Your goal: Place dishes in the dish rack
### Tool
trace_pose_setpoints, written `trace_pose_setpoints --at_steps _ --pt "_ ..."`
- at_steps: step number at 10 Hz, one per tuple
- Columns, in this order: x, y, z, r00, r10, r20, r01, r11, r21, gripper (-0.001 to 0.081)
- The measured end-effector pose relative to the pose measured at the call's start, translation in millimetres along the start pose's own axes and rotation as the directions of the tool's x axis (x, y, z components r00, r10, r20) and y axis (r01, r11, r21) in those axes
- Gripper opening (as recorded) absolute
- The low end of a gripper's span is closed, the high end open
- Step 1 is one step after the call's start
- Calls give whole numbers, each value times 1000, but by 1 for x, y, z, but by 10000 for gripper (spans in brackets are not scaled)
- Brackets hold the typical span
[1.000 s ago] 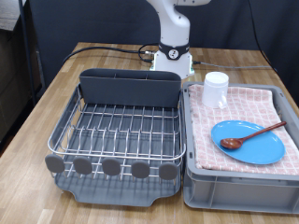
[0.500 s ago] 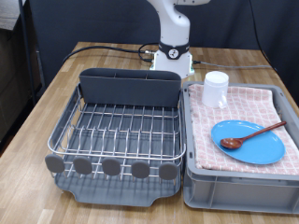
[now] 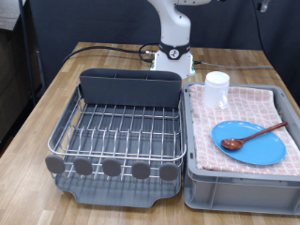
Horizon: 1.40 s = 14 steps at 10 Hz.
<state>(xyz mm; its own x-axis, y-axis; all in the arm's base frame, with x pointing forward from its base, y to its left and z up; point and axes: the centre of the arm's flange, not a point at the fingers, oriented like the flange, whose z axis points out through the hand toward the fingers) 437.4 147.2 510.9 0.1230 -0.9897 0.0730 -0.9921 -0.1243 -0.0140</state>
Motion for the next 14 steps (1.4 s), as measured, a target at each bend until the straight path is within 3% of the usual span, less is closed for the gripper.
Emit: trace_pose_setpoints --at_steps 3,6,9,11,14 --pt "-29 -17 10 1000 27 7 -27 1000 9 802" --pt "-36 -31 28 1000 16 16 -17 998 60 802" --pt "-43 -34 63 993 -46 -109 56 995 87 802" --pt "-42 -34 63 994 -40 -99 49 995 85 802" --pt "-59 -39 92 984 -50 -171 75 987 144 802"
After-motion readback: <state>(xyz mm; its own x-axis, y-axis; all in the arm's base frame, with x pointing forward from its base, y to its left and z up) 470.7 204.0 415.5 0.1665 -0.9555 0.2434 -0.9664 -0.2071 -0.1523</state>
